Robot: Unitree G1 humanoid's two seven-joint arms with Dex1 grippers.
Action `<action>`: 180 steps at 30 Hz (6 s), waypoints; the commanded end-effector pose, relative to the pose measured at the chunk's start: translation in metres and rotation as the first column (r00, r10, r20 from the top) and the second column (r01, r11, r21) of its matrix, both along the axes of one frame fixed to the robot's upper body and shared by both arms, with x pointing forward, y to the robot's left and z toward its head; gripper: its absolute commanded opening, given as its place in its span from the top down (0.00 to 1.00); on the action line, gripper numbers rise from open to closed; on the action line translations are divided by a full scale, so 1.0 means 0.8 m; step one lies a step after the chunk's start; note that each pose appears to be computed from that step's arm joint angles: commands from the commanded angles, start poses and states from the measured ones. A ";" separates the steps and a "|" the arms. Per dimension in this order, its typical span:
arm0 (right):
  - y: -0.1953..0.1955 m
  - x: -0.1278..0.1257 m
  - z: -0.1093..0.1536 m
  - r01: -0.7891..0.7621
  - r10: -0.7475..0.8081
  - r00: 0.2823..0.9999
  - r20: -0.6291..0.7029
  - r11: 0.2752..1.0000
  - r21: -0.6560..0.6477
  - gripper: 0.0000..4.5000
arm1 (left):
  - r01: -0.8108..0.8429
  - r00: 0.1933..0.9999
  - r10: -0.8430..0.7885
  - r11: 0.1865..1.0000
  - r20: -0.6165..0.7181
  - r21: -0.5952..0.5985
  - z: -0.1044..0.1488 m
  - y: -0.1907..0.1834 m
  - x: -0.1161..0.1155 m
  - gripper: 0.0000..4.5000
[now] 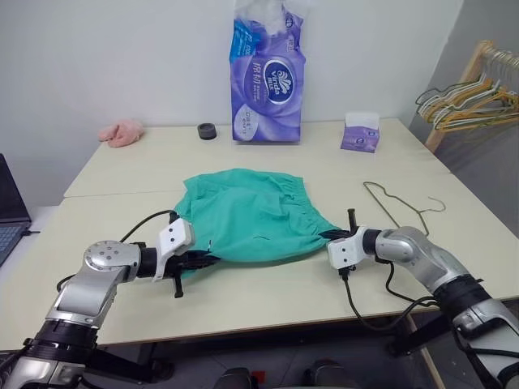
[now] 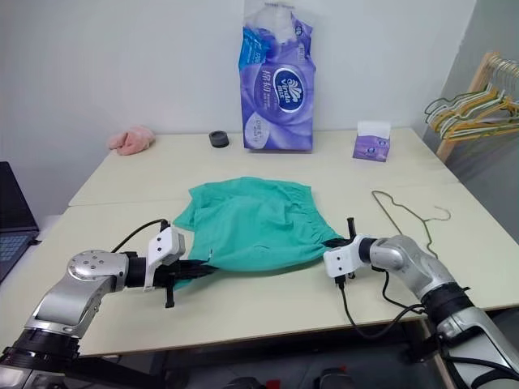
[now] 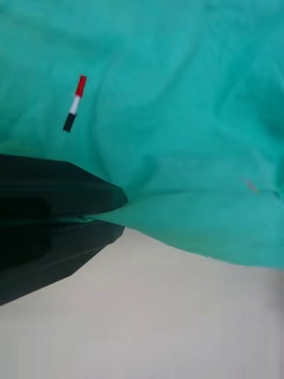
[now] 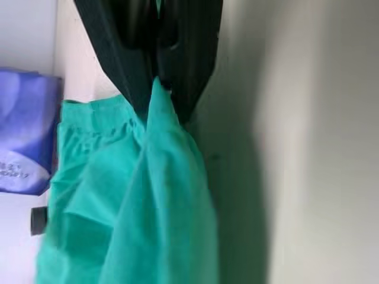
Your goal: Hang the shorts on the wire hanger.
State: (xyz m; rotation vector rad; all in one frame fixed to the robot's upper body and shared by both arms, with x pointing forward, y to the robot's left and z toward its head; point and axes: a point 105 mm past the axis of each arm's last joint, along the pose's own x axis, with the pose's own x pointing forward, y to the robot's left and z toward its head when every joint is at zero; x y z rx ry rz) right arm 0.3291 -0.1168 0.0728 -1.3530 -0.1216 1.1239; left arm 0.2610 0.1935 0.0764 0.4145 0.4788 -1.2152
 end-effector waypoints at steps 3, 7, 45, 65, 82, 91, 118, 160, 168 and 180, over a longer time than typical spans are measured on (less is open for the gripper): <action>0.000 -0.040 0.050 -0.042 0.053 0.989 -0.141 0.996 0.084 0.98 | 0.176 0.983 -0.177 0.984 -0.054 -0.010 0.015 -0.021 -0.036 1.00; -0.019 -0.102 0.080 -0.091 0.124 0.910 -0.396 0.991 0.102 0.98 | 0.307 0.939 -0.309 0.951 -0.153 -0.039 0.038 -0.021 -0.068 1.00; -0.017 0.064 0.163 0.041 -0.129 0.934 0.333 0.965 0.259 0.98 | 0.221 0.886 -0.352 0.893 0.302 0.393 0.098 0.017 0.112 1.00; -0.019 -0.096 0.038 -0.117 0.102 0.980 -0.172 0.990 -0.079 0.98 | 0.562 0.803 -0.484 0.810 -0.347 0.170 -0.009 0.001 -0.122 1.00; -0.043 -0.127 0.017 -0.116 0.041 0.935 -0.353 0.974 -0.194 0.98 | 0.522 0.803 -0.459 0.849 -0.381 0.077 -0.010 -0.023 -0.128 1.00; -0.070 -0.137 0.022 -0.138 -0.003 0.917 -0.400 0.936 -0.325 0.47 | 0.431 0.860 -0.411 0.902 -0.302 0.001 0.000 -0.051 -0.110 0.47; -0.232 -0.003 0.066 0.873 -0.736 0.348 -0.580 0.029 0.487 0.16 | 0.137 0.962 -0.070 0.960 0.264 -0.243 0.084 -0.138 0.037 0.01; -0.269 0.023 -0.029 0.983 -0.700 0.049 -0.712 -0.092 0.158 1.00 | 0.087 0.935 0.014 0.960 0.355 -0.266 0.115 -0.147 0.070 0.00; -0.201 0.038 0.075 0.874 -0.759 0.450 -0.471 0.266 0.408 1.00 | -0.047 0.926 0.150 0.956 0.345 -0.289 0.132 -0.106 0.109 0.00; -0.110 0.024 0.152 0.555 -0.620 0.785 0.001 0.703 0.443 1.00 | -0.195 0.944 0.279 0.903 0.178 -0.384 0.182 -0.037 0.162 0.00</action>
